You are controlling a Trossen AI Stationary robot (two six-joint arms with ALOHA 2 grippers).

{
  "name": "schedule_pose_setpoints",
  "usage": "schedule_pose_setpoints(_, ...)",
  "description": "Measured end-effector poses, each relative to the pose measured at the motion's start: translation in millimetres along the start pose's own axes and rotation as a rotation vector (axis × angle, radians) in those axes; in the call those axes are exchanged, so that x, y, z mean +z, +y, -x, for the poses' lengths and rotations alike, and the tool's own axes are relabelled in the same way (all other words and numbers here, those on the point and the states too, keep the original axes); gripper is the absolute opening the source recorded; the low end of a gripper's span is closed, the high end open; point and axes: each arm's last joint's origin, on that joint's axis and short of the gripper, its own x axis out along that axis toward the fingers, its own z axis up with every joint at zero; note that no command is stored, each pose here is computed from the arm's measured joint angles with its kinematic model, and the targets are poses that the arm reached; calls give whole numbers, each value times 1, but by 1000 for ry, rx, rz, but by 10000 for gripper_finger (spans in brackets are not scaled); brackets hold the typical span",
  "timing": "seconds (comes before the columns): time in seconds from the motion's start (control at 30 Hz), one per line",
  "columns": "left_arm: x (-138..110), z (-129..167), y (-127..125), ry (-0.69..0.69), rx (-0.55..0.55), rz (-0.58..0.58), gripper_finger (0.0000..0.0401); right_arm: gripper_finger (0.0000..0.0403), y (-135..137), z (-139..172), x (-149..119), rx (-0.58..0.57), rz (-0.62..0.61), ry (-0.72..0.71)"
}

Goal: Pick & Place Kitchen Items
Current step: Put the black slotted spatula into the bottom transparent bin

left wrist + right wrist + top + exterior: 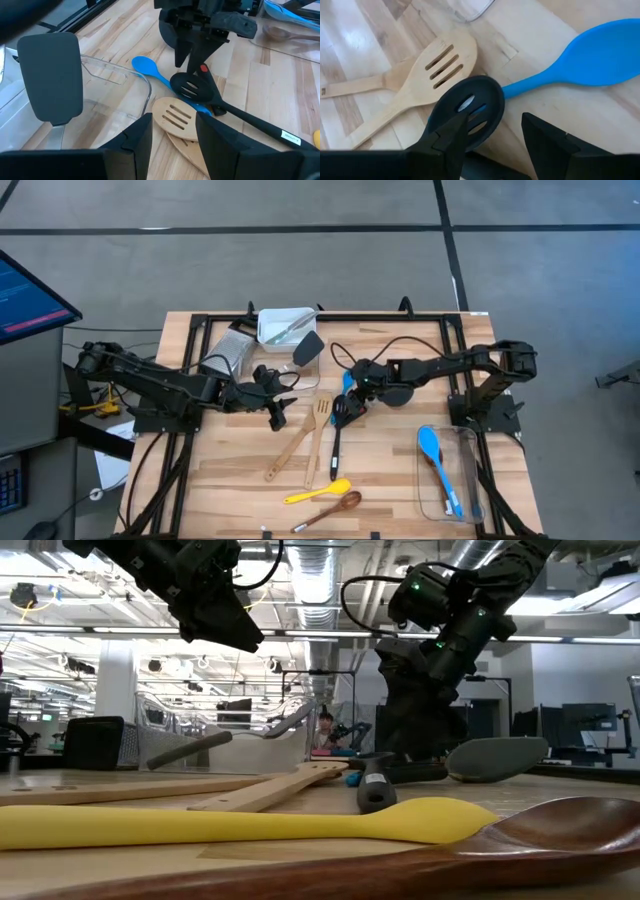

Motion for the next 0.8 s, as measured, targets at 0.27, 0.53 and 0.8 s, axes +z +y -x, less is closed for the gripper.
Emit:
schedule_pose_setpoints(0.27,0,0,0,0,0,2,138,177,5,0,-4,-24,18,-18)
schedule_pose_setpoints(0.53,0,0,0,0,0,3,138,176,7,0,-6,-48,4,-38)
schedule_pose_setpoints(0.8,0,0,0,0,0,6,138,175,7,0,-6,-49,-57,-40)
